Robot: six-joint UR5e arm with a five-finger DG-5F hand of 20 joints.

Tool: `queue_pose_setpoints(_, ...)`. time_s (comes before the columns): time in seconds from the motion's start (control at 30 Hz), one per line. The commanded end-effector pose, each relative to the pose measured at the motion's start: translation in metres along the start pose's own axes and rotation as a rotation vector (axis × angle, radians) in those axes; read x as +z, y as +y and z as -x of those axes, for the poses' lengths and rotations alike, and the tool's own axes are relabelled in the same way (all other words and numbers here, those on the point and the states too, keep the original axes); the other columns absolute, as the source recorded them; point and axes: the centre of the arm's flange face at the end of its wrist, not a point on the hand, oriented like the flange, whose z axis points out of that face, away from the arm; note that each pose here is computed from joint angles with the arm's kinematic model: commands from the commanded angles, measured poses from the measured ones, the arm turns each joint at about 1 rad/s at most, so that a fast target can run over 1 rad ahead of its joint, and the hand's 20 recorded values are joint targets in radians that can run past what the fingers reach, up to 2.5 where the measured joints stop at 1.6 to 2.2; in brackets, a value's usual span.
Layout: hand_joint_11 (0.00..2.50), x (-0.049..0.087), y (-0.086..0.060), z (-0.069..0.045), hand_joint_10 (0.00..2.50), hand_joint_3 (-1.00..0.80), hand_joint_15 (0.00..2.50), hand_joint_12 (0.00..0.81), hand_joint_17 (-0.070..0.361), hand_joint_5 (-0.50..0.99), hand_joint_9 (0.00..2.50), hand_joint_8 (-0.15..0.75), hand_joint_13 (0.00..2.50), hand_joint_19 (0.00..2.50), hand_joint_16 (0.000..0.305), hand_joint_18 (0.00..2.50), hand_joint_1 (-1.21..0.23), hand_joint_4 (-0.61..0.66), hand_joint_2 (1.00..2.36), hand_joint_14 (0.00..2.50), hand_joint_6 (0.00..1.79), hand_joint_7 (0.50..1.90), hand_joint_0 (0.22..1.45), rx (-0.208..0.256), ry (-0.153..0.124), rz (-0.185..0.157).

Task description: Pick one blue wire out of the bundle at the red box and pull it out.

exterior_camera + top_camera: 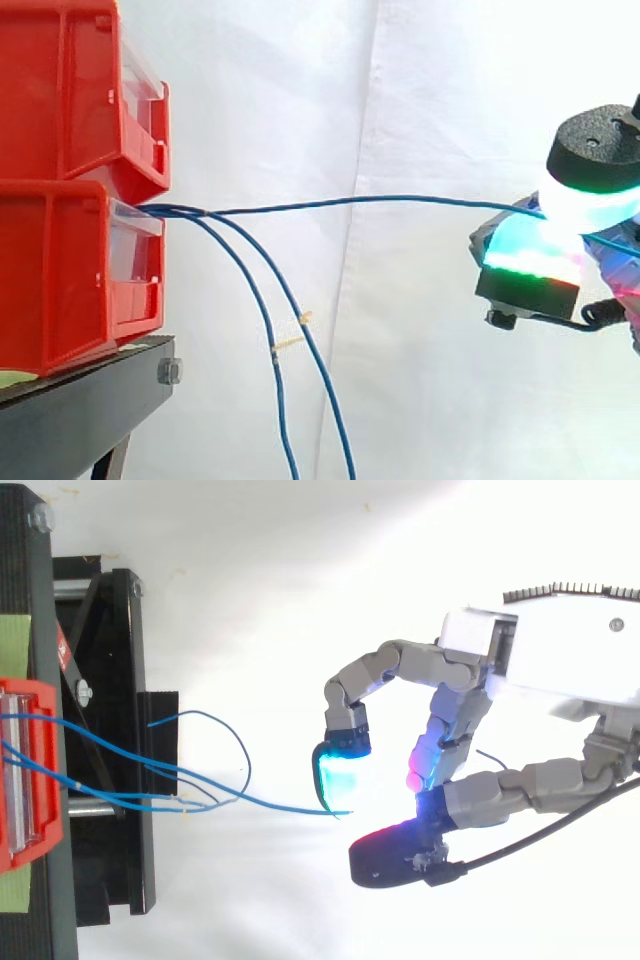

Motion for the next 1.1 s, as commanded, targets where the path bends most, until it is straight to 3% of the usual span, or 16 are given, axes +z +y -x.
queue_pose_setpoints(0.0,0.45,-0.0002,0.0003,-0.0002,0.01,-0.08,0.56,0.47,0.144,-0.05,1.35,0.377,1.29,0.48,0.064,1.17,-0.79,-0.15,1.88,0.02,0.92,1.44,0.5,0.001,0.001,0.0)
queue_pose_setpoints(0.23,0.44,0.0,0.0006,-0.0005,0.01,-0.1,0.56,0.479,0.145,-0.05,1.28,0.383,1.22,0.46,0.065,1.15,-0.78,-0.17,1.95,0.02,0.92,1.43,0.48,-0.004,0.002,0.003)
queue_pose_setpoints(0.33,0.42,0.0016,-0.0006,-0.0013,0.01,-0.08,0.56,0.478,0.144,-0.05,1.23,0.371,1.19,0.45,0.064,1.11,-0.79,-0.17,1.87,0.01,0.93,1.42,0.5,-0.007,0.002,0.005)
queue_pose_setpoints(1.07,0.31,0.0019,-0.0003,-0.0012,0.0,-0.1,0.55,0.46,0.139,-0.05,1.11,0.37,1.1,0.44,0.062,1.05,-0.79,-0.18,1.87,0.01,0.93,1.4,0.5,-0.009,0.0,0.007)
